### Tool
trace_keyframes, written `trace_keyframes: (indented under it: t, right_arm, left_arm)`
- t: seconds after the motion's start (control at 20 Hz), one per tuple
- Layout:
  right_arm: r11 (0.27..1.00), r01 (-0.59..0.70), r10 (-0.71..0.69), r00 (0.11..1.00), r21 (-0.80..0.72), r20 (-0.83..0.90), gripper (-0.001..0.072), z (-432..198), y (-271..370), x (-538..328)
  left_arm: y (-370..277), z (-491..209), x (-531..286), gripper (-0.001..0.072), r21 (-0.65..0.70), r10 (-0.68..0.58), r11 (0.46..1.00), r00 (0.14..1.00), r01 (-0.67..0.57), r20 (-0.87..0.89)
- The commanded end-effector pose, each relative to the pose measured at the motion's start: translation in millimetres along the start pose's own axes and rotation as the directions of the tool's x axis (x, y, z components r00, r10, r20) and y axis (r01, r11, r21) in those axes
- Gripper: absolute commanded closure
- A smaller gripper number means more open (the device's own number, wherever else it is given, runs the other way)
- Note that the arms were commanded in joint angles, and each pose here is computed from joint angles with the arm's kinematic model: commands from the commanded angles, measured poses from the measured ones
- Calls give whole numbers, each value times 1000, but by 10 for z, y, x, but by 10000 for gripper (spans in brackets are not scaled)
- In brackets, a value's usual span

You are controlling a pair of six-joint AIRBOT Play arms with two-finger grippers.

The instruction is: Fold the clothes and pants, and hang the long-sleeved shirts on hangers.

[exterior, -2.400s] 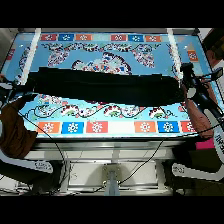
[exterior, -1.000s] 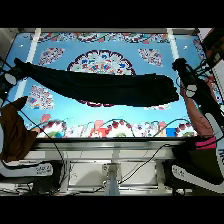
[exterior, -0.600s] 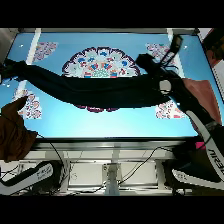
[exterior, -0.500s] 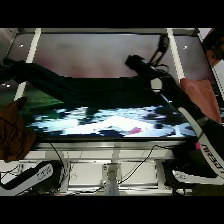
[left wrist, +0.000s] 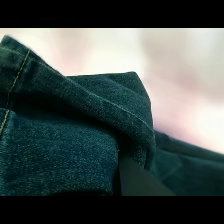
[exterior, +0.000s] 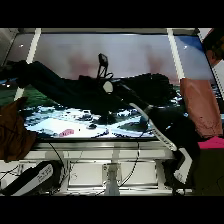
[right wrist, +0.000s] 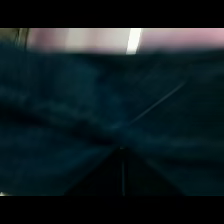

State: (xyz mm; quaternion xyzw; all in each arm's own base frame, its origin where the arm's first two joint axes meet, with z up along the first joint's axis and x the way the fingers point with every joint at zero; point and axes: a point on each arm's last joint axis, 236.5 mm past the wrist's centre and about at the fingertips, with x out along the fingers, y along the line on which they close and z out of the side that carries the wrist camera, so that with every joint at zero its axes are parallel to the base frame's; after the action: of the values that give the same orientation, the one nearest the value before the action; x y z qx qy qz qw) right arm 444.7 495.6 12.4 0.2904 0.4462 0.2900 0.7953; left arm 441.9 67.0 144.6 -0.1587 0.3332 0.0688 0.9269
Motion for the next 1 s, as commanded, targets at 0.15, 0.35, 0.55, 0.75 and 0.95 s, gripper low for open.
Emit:
trace_keyframes:
  t: [0.15,0.35,0.55,0.75,0.95]
  right_arm:
    - [975,-52,106,964,216,-245,681,-1142,465,545]
    - [952,-32,119,956,305,-269,681,-1380,430,684]
    - [940,-34,113,970,338,-217,680,-1085,283,703]
    - [990,6,54,910,142,-412,679,-1004,-11,274]
    - [979,-38,-57,894,-202,-444,679,-556,-46,-457]
  left_arm:
    - [-624,-197,-5,677,24,-138,990,989,140,-53]
    - [-1202,-278,-162,678,-25,-296,955,953,295,-62]
    - [-1478,-176,-430,677,-31,-377,926,926,376,-6]
    - [-1451,-194,-394,677,-11,-362,932,932,362,-12]
    - [-1756,-513,-210,678,189,-397,892,911,411,-109]
